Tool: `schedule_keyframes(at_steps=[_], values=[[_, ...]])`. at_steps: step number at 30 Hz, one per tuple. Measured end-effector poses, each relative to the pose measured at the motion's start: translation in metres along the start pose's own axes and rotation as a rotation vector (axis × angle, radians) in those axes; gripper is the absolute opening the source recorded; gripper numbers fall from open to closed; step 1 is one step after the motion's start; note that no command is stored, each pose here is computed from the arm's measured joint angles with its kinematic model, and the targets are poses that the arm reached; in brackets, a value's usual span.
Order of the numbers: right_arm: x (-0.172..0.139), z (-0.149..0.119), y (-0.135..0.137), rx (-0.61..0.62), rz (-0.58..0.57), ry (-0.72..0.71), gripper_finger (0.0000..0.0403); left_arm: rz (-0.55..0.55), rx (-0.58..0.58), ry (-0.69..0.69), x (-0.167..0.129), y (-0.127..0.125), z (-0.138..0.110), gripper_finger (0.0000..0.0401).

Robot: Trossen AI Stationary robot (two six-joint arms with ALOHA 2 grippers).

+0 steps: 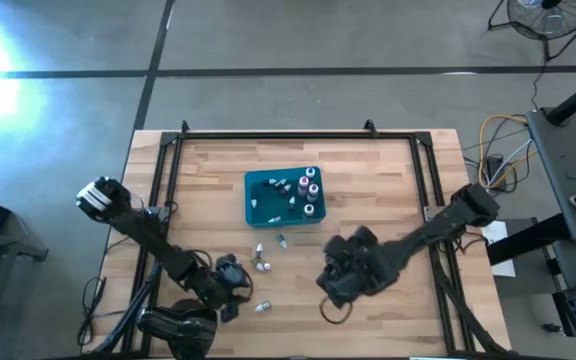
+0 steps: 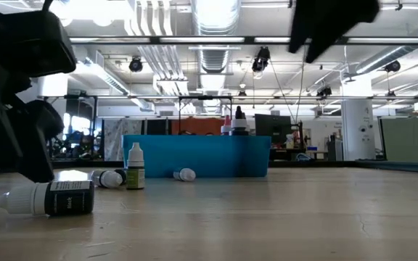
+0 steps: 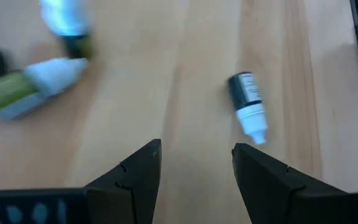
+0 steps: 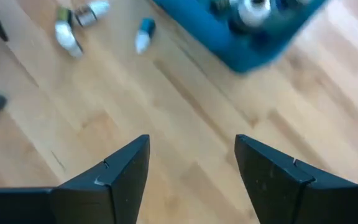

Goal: Pick & Place food coloring
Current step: Put the small black food coloring bottle into the blue bin

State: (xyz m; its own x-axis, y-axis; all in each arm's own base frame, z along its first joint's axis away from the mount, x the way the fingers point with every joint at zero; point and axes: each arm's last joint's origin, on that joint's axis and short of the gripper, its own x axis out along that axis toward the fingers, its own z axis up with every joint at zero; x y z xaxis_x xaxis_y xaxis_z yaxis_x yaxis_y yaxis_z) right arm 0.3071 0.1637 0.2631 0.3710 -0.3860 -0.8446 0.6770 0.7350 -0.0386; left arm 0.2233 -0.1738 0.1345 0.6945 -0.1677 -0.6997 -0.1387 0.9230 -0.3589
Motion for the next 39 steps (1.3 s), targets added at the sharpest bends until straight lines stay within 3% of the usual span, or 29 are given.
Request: schedule_keyframes(at_steps=[8,17,22,29,39], values=[[0.005,-0.042,-0.004,0.085,-0.059,0.061,0.0228,0.014,-0.030,0.033,0.022,-0.017,0.010,0.0174],[0.017,-0.070,-0.013,0.190,-0.131,0.083,0.0228,0.040,-0.095,0.055,0.033,-0.030,0.013,0.0174],[0.026,-0.078,-0.019,0.274,-0.176,0.116,0.0228,0.062,-0.100,0.072,0.027,-0.030,0.015,0.0174],[0.026,-0.079,-0.019,0.281,-0.168,0.121,0.0228,0.040,-0.069,0.088,0.022,-0.032,0.015,0.0174],[0.026,-0.081,-0.020,0.296,-0.183,0.178,0.0228,0.027,-0.246,0.044,0.022,-0.040,0.023,0.0174]])
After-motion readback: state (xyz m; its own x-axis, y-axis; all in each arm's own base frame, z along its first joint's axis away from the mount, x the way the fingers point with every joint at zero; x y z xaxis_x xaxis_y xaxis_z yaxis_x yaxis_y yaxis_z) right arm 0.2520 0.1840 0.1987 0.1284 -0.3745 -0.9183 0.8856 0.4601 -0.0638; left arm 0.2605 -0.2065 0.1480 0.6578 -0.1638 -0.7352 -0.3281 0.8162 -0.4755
